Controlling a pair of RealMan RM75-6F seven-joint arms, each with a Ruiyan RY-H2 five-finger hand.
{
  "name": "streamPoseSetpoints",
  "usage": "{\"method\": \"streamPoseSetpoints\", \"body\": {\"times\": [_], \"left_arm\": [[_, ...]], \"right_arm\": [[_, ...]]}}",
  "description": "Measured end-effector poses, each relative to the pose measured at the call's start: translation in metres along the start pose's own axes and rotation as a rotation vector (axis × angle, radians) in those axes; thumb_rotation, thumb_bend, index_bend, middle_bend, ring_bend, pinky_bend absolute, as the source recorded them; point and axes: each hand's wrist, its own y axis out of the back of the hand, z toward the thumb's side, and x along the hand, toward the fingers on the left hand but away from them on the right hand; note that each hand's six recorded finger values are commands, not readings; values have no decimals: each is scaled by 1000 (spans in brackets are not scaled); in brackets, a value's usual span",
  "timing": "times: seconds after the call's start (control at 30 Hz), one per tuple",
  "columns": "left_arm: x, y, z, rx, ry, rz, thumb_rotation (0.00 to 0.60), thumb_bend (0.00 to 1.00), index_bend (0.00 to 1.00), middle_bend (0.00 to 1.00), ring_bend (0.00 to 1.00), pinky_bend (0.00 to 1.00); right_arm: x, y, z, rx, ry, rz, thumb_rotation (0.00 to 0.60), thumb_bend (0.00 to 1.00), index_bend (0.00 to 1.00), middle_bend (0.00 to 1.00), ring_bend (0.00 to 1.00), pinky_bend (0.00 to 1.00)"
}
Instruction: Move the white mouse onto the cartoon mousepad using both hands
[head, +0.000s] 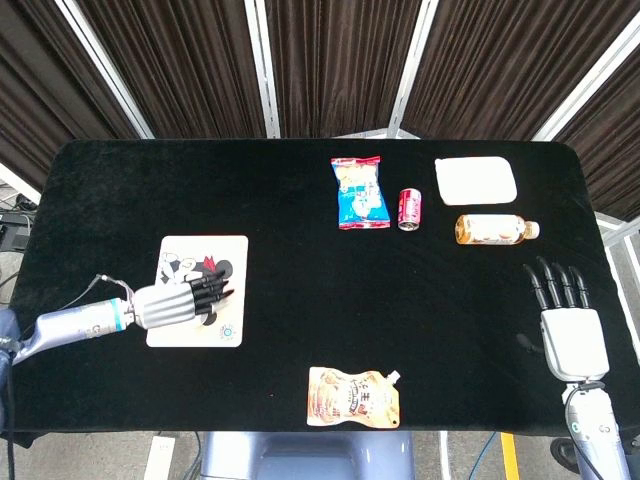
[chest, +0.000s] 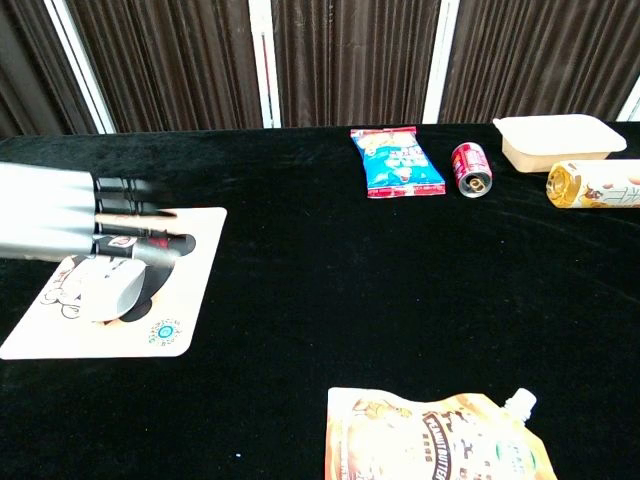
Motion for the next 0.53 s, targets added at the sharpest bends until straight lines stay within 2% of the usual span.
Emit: {"method": "streamPoseSetpoints", "body": {"times": [0.17, 0.23, 0.33, 0.47, 0.53], "left_arm": [[-15, 13, -19, -145, 260, 31, 600, 45, 0, 0, 0, 0], [-25, 19, -25, -240, 389, 40, 600, 43, 0, 0, 0, 0], [-47, 26, -27, -399, 574, 39, 600, 40, 0, 0, 0, 0], [-90, 31, -20, -661, 848, -13, 600, 38, 0, 0, 0, 0], [-110, 35, -12, -786, 961, -42, 600, 39, 0, 0, 0, 0]], "right_arm": [[3, 4, 4, -15, 20, -6, 600, 0, 0, 0, 0, 0], [5, 5, 5, -27, 27, -4, 600, 0, 0, 0, 0, 0], [7, 7, 6, -41, 44, 0, 600, 0, 0, 0, 0, 0], [9, 5, 7, -57, 58, 19, 600, 0, 0, 0, 0, 0], [10, 6, 7, -63, 65, 20, 600, 0, 0, 0, 0, 0]]}}
